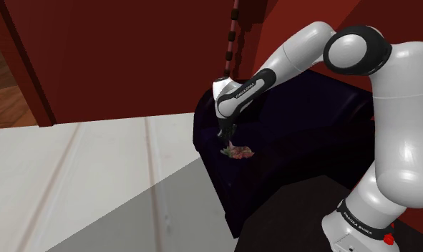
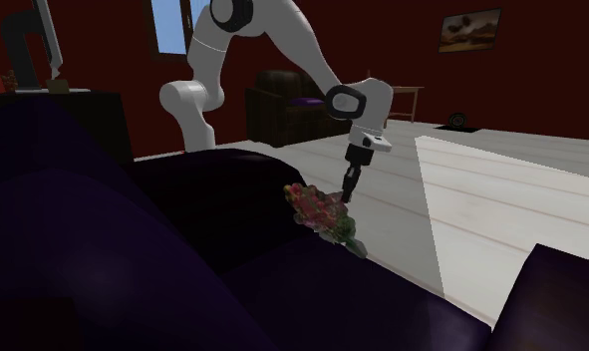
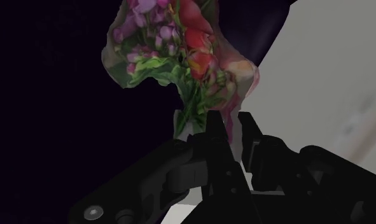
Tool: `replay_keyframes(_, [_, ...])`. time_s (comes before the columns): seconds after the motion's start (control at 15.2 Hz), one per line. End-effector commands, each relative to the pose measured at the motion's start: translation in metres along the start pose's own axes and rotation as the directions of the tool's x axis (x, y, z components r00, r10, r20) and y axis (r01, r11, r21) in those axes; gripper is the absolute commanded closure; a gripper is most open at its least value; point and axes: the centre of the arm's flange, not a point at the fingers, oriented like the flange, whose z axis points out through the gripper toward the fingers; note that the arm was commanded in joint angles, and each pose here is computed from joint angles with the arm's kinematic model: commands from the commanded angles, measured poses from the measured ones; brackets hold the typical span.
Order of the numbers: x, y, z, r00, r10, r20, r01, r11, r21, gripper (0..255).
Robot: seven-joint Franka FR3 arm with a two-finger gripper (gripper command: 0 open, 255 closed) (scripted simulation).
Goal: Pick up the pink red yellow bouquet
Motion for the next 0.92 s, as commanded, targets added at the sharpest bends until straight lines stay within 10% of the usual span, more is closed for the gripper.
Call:
replay_keyframes(0.0, [-0.001,0.001,-0.005,1.000,0.000,0.000,0.000,1.000,0.000,255])
replay_keyframes(0.86, [-0.014,0.011,-0.072,1.000,0.000,0.000,0.000,1.000,0.000,255])
